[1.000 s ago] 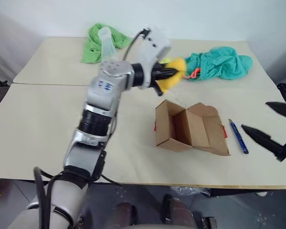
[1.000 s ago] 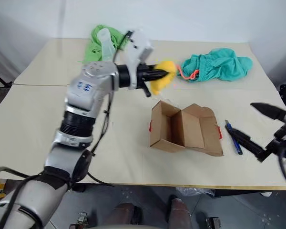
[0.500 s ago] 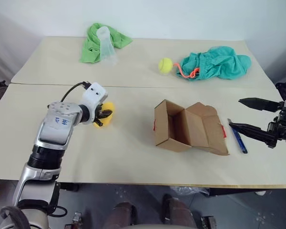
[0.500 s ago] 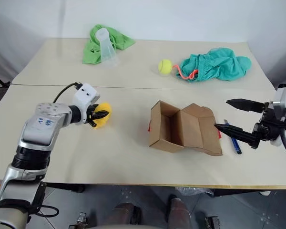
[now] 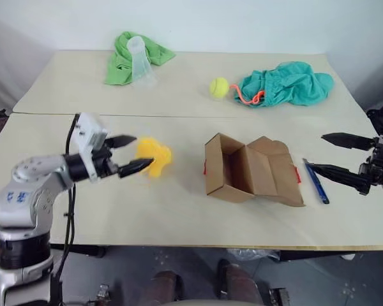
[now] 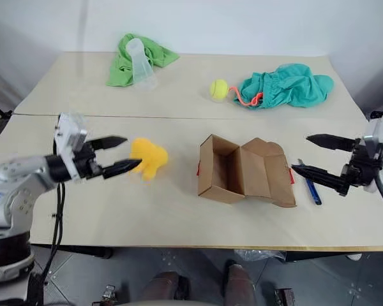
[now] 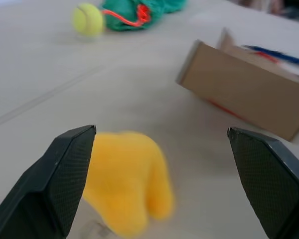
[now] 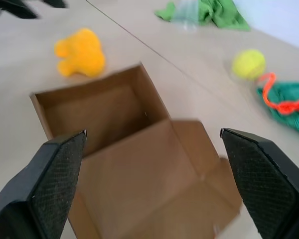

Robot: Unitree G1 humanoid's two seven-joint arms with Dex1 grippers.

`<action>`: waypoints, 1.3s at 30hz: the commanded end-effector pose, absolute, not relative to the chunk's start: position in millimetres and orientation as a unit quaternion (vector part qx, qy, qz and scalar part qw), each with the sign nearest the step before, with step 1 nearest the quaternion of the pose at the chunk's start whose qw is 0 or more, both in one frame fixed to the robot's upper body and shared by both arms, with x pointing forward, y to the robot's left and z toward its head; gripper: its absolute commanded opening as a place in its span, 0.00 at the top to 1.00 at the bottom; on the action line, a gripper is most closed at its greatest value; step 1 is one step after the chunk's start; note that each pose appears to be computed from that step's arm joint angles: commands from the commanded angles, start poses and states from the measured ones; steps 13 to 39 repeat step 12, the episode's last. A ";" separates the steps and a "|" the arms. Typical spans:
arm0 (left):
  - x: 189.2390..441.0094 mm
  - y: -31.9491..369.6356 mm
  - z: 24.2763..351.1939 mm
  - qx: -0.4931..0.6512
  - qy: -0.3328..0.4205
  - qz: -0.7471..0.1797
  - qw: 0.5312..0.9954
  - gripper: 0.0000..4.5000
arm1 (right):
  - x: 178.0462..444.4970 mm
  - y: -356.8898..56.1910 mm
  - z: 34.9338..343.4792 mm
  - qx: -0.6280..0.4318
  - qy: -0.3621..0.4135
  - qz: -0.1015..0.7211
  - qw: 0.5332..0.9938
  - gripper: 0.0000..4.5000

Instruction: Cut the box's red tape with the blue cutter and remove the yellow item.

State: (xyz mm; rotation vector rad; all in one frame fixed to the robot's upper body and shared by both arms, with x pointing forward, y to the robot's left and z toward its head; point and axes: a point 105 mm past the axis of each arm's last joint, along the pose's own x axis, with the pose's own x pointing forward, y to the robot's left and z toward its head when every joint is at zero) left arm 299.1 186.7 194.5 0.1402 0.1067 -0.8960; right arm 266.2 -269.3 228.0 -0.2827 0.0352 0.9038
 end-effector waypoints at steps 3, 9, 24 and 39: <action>289.8 194.0 186.8 0.067 0.023 -0.420 0.905 0.00 | 257.4 -305.7 225.2 -0.158 0.025 0.369 0.915 0.00; 257.9 196.2 136.4 0.056 0.072 -0.450 0.888 0.00 | 240.3 -344.4 180.5 -0.164 0.070 0.283 0.943 0.00; 250.7 203.1 124.8 0.050 0.083 -0.451 0.887 0.00 | 240.5 -355.8 171.7 -0.162 0.064 0.236 0.956 0.00; 250.7 203.1 124.8 0.050 0.083 -0.451 0.887 0.00 | 240.5 -355.8 171.7 -0.162 0.064 0.236 0.956 0.00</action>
